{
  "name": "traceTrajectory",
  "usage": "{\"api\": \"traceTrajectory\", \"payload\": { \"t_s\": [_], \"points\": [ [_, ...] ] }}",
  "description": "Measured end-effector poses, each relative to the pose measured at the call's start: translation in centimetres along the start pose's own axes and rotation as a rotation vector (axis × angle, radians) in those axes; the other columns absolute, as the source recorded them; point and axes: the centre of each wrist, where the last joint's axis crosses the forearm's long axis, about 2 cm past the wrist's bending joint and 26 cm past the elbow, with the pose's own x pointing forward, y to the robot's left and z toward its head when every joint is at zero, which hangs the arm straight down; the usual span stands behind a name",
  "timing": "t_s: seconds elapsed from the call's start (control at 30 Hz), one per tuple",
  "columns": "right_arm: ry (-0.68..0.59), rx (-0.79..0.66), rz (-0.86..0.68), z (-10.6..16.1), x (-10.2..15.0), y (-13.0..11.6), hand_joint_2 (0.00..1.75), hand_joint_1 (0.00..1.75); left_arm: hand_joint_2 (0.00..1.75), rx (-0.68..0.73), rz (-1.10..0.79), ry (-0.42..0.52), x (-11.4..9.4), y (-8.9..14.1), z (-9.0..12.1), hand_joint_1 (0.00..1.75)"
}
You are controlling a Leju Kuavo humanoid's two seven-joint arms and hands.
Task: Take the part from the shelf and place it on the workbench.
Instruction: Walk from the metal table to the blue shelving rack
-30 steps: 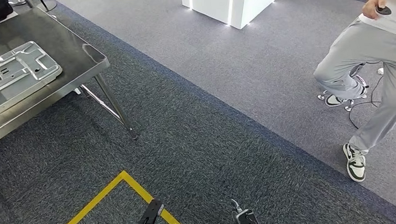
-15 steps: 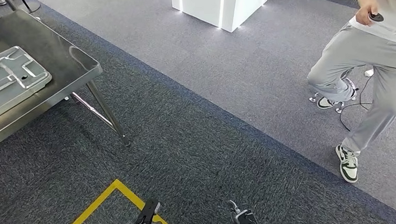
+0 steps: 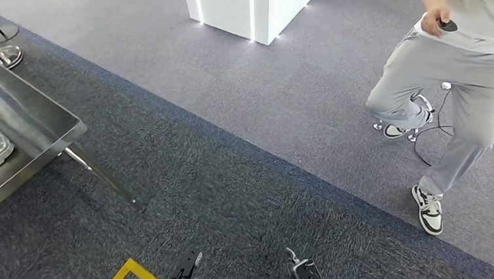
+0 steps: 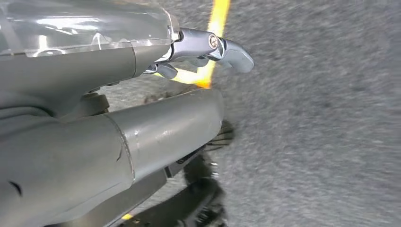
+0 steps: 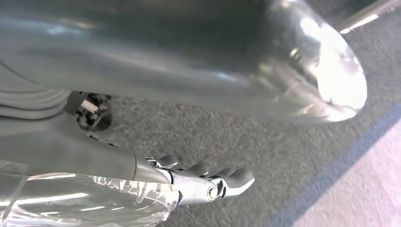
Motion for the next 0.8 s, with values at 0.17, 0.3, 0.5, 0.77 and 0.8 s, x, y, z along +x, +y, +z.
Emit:
{"api": "traceTrajectory", "payload": {
  "t_s": [0.17,0.3,0.5,0.77,0.8],
  "points": [
    [0.005,0.002,0.000,0.05,-0.11,0.05,0.00,0.00,0.00,0.040,0.081,-0.025,-0.52,0.15,0.01,0.01],
    [0.005,-0.001,0.003,0.13,-0.20,-0.02,0.00,0.00,0.00,0.053,0.158,-0.063,-0.37,-0.41,0.09,0.03],
    [0.008,-0.002,0.007,0.19,-0.30,-0.14,0.00,0.00,0.00,0.051,0.184,-0.029,-0.46,-0.57,0.12,0.00],
    [0.001,-0.001,0.002,-0.11,-0.12,-0.20,0.00,0.00,0.00,0.047,0.170,0.004,-0.48,-0.51,0.11,0.00],
    [0.000,-0.001,0.002,-0.13,-0.11,-0.20,0.00,0.00,0.00,0.042,0.167,0.005,-0.48,-0.49,0.11,0.00]
  ]
}}
